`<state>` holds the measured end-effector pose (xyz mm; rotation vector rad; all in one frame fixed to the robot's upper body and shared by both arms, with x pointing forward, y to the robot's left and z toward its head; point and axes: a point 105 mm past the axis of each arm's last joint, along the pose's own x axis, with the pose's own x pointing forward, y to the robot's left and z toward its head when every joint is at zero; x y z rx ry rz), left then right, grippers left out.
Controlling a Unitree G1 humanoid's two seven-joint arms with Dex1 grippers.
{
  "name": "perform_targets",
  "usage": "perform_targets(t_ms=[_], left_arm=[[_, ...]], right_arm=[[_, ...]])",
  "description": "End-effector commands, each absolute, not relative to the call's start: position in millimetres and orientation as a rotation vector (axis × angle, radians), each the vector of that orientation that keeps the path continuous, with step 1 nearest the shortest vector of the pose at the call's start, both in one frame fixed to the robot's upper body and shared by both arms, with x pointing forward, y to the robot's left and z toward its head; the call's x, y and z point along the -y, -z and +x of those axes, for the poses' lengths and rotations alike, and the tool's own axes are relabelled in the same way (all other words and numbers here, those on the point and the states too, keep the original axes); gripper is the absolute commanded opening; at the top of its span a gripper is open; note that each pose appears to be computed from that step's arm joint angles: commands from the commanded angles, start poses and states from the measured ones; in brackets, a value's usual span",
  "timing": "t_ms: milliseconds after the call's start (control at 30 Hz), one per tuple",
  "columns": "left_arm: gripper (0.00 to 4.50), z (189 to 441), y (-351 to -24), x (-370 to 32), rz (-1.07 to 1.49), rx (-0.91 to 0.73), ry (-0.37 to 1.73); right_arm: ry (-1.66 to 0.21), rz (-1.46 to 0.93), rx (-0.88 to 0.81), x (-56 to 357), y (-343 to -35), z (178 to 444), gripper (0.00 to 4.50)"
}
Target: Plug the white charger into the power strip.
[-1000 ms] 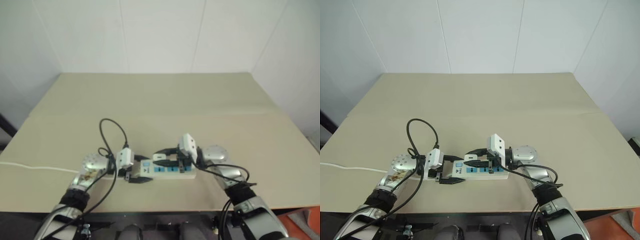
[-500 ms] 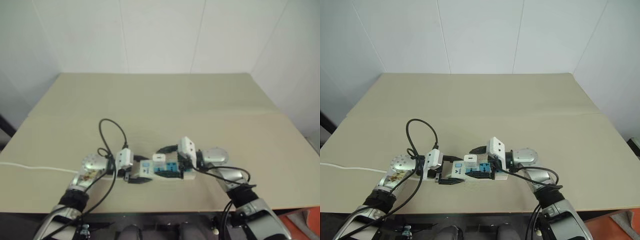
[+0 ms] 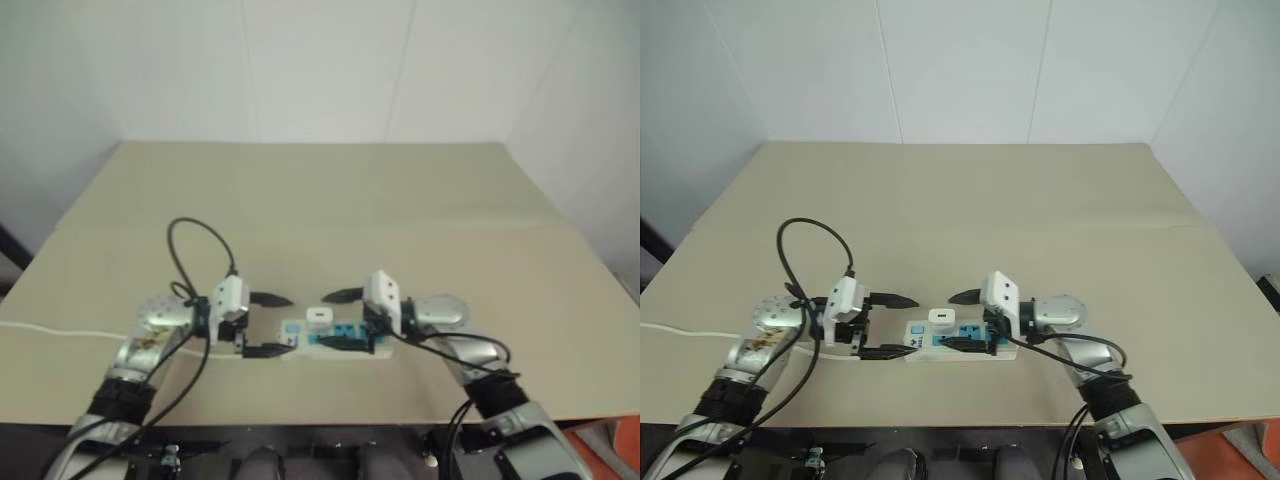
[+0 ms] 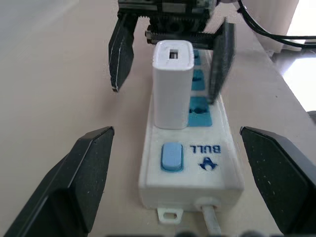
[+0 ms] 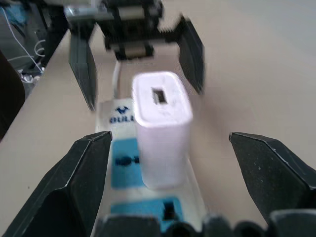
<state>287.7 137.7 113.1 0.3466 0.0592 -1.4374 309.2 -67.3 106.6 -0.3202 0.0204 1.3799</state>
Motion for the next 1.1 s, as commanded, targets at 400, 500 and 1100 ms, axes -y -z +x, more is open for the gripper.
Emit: perform_targets(t_ms=[400,500,1100], left_arm=[[4.44,267,-159,-197,0.421,-0.036,1.329],[4.44,261,-165,-209,0.435,-0.055,1.300],[4.44,236,-169,-224,0.426,-0.116,1.160]], right_arm=[[-1.172,-0.473,0.042,176,-196,300,4.50],[-1.146,-0.496,0.009,192,-198,294,4.50],[-1.105,-0.506,-0.085,202,-175,298,4.50]])
